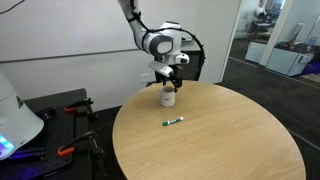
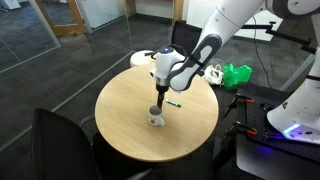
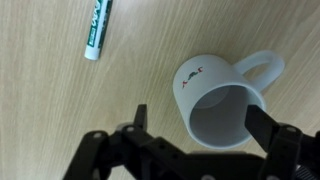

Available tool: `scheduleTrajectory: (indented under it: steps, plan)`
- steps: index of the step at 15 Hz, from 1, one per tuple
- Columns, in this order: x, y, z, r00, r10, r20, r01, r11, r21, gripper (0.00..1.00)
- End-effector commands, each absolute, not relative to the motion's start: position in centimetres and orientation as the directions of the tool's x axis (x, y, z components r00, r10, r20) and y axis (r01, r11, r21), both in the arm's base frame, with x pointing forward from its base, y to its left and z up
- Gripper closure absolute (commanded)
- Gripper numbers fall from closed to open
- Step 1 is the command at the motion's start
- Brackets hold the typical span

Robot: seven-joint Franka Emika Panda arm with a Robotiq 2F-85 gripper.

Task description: Move the cup slightly to the right

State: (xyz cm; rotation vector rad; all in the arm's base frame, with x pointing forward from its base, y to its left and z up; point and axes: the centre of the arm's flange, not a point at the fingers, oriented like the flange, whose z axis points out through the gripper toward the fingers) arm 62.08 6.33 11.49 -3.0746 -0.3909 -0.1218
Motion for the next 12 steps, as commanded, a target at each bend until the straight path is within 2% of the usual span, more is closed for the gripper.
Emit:
scheduleTrajectory:
  steps: [1,9,10,11,12]
  plan:
    - [64.0,7.2,9.7,0.965,0.241,0.105,0.243,-0.970,-0.004,0.00]
    - [66.2,7.9,7.0,0.963,0.249,0.106,0.249,-0.968,0.016,0.00]
    - [66.4,7.8,6.8,0.963,0.248,0.106,0.247,-0.969,0.020,0.25]
    - [66.6,7.8,6.6,0.962,0.251,0.105,0.250,-0.968,0.024,0.26]
    - [66.8,7.8,6.6,0.962,0.253,0.105,0.252,-0.967,0.026,0.34]
